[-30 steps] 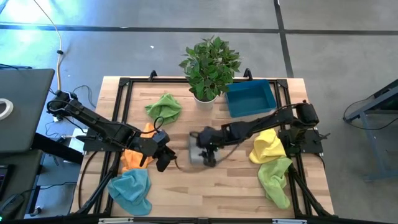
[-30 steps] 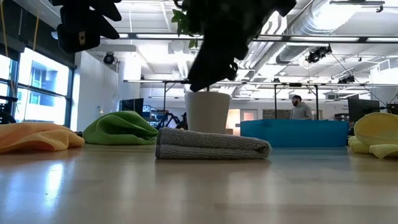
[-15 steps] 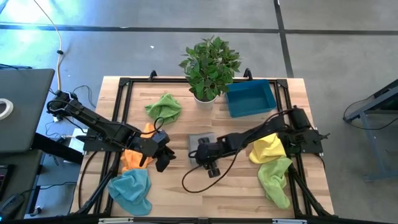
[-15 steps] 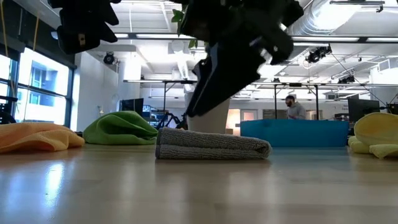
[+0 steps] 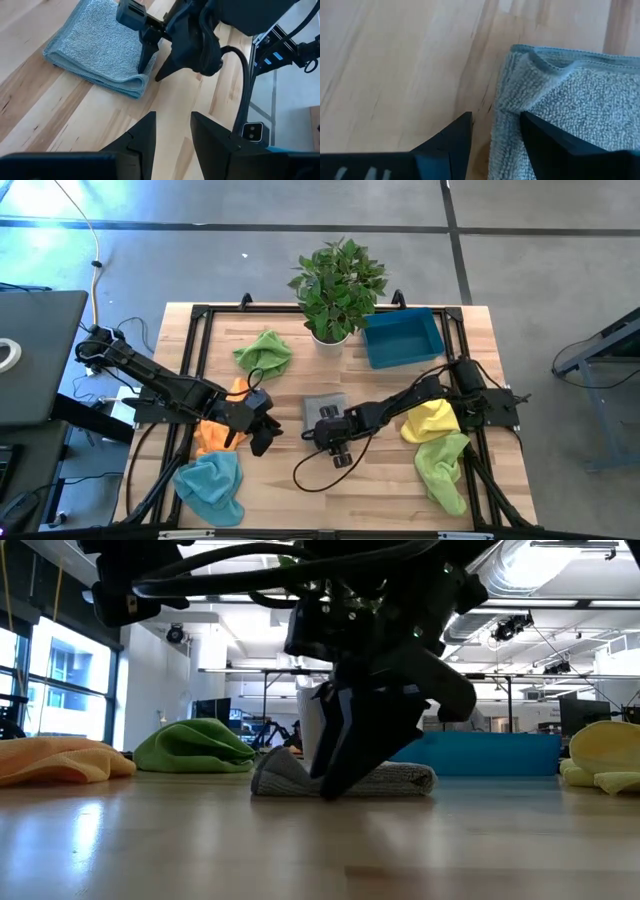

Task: Sort microfiber towel by color & place in baskets
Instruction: Put the gray towel into the blue bin, then fold the yellow towel

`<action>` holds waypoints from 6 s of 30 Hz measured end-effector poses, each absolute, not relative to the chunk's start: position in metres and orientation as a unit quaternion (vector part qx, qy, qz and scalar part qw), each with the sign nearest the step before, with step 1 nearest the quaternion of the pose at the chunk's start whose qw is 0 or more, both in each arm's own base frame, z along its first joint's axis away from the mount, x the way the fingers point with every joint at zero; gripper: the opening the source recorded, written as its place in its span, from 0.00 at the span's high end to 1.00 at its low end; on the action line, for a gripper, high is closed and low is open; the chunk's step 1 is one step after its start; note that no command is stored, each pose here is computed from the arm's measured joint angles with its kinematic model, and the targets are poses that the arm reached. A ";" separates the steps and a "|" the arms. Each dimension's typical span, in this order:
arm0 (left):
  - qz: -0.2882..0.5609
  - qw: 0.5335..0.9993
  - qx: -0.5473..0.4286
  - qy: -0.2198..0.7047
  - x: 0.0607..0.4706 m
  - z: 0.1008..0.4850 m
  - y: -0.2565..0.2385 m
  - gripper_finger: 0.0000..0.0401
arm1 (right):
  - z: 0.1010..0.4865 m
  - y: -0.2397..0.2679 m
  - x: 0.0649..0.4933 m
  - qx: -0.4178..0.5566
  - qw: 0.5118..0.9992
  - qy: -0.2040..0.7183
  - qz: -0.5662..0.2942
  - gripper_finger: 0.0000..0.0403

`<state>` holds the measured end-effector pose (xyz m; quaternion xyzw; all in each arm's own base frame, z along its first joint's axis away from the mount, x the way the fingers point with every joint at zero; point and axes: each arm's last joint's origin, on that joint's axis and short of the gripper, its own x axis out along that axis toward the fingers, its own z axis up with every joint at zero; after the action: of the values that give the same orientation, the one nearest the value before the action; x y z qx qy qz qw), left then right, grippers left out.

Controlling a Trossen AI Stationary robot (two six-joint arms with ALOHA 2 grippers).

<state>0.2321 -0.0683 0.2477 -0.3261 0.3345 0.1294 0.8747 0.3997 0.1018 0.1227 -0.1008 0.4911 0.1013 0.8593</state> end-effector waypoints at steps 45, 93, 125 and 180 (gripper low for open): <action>0.149 0.875 -0.314 0.337 0.230 0.246 -0.067 0.72 | 0.243 0.042 0.346 0.126 0.859 0.495 -0.045 1.00; 0.231 0.867 -0.327 0.298 0.240 0.247 -0.020 0.72 | 0.280 -0.193 0.196 0.130 0.630 0.597 -0.480 1.00; 0.231 0.866 -0.327 0.299 0.240 0.247 -0.020 0.72 | 0.207 -0.190 0.280 0.128 0.693 0.607 -0.366 0.74; 0.211 0.877 -0.298 0.312 0.240 0.247 -0.019 0.72 | 0.203 0.088 0.204 0.349 0.605 0.582 -0.416 0.66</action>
<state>0.2403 -0.0190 0.2469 -0.2982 0.3125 0.2109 0.8769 0.2038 0.0885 0.2030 0.3489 0.5824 -0.4161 0.6049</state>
